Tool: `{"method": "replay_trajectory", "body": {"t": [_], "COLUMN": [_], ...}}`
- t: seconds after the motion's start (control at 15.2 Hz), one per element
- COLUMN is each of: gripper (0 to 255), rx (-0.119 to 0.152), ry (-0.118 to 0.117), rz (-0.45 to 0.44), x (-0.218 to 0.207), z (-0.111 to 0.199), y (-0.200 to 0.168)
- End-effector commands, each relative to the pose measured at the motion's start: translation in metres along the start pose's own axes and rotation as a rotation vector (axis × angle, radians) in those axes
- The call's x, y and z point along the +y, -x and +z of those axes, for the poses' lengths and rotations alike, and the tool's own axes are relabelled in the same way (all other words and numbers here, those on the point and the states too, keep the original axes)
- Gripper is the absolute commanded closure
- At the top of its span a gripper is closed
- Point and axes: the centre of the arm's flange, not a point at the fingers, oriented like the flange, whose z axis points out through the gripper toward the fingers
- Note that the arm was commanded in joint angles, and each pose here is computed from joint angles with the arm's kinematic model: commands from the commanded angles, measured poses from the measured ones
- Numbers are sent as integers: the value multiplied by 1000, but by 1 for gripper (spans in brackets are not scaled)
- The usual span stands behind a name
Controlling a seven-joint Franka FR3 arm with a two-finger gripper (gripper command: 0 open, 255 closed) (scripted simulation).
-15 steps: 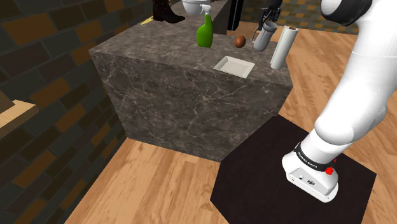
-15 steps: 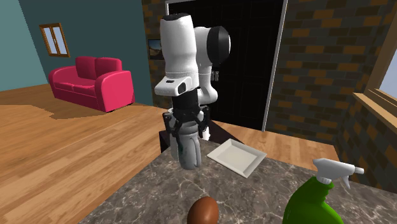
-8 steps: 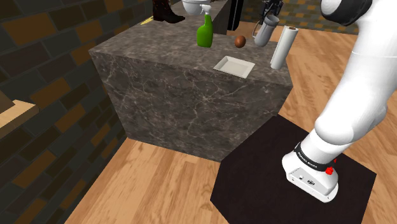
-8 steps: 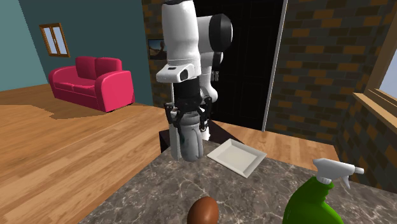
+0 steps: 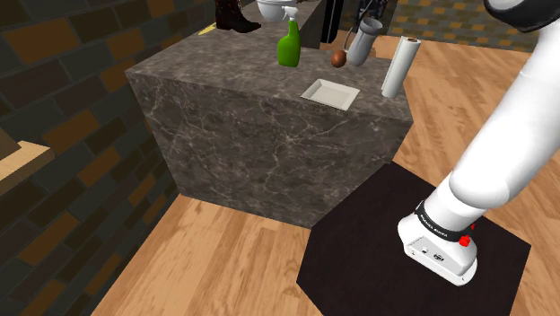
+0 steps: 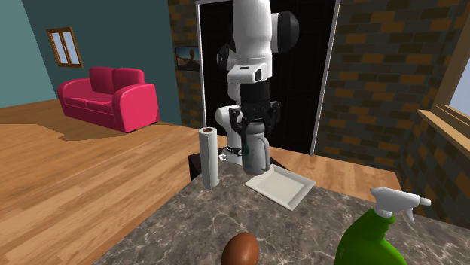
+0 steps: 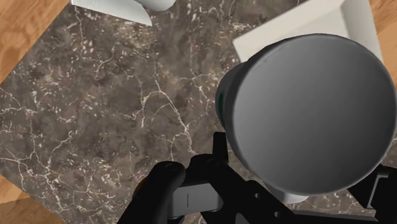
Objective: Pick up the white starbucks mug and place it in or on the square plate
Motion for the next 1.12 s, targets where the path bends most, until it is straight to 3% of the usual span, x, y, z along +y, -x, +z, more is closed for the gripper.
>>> {"method": "replay_trajectory", "body": {"t": [0.0, 0.4, 1.06], "gripper": [255, 255, 255], "rx": [1, 1, 1], "ry": [0, 0, 0], "rz": [1, 1, 1], "x": [-28, -115, -111], "z": [-3, -13, 39], "y": [3, 15, 16]}}
